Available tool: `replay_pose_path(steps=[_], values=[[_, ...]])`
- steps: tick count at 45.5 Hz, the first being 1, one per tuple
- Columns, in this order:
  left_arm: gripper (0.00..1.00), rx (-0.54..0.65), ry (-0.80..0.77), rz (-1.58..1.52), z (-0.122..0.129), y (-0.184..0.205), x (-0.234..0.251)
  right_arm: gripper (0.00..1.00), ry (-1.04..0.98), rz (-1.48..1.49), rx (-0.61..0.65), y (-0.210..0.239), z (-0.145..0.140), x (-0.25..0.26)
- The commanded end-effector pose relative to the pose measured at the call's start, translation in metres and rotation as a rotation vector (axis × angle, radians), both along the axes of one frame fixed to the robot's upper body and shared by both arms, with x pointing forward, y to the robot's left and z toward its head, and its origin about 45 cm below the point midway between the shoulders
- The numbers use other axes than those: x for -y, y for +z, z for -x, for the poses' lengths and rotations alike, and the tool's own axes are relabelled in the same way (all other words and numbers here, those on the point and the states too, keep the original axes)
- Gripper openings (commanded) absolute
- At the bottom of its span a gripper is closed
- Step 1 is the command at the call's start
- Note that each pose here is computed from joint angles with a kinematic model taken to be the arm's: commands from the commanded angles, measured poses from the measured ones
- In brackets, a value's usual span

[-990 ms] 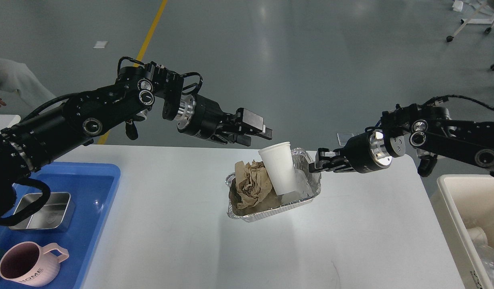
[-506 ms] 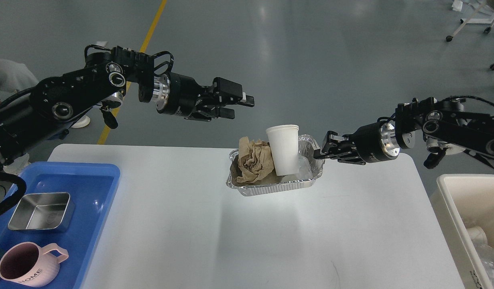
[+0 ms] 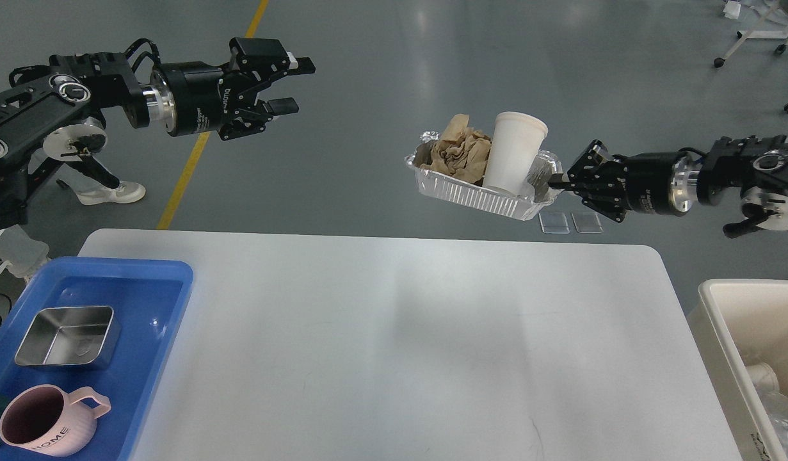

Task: Tidy desktop
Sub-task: 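Carry the foil tray with the right gripper toward the white bin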

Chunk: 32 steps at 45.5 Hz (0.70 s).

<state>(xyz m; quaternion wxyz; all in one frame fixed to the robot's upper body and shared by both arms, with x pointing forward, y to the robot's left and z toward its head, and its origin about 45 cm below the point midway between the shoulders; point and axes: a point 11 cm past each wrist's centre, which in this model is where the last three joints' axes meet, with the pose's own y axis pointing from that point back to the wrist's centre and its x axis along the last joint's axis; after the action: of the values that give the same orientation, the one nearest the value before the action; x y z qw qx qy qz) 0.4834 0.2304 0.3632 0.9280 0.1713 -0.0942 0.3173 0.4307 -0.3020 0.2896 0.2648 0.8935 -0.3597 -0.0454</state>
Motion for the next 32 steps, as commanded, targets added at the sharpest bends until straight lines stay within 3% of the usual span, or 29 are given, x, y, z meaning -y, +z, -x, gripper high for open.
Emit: replay_pose_path(steps=[1, 13, 32], values=[[0.74, 0.02, 0.09, 0.051, -0.004, 0.009, -0.026, 0.0, -0.117, -0.048, -0.001, 0.004, -0.001, 0.035], [0.74, 0.009, 0.22, 0.186, -0.005, 0.007, -0.066, 0.0, -0.321, -0.095, -0.011, 0.001, 0.011, 0.108], [0.75, -0.027, 0.306, 0.276, 0.004, -0.016, -0.098, 0.0, -0.583, -0.131, -0.009, -0.015, 0.07, 0.211]])
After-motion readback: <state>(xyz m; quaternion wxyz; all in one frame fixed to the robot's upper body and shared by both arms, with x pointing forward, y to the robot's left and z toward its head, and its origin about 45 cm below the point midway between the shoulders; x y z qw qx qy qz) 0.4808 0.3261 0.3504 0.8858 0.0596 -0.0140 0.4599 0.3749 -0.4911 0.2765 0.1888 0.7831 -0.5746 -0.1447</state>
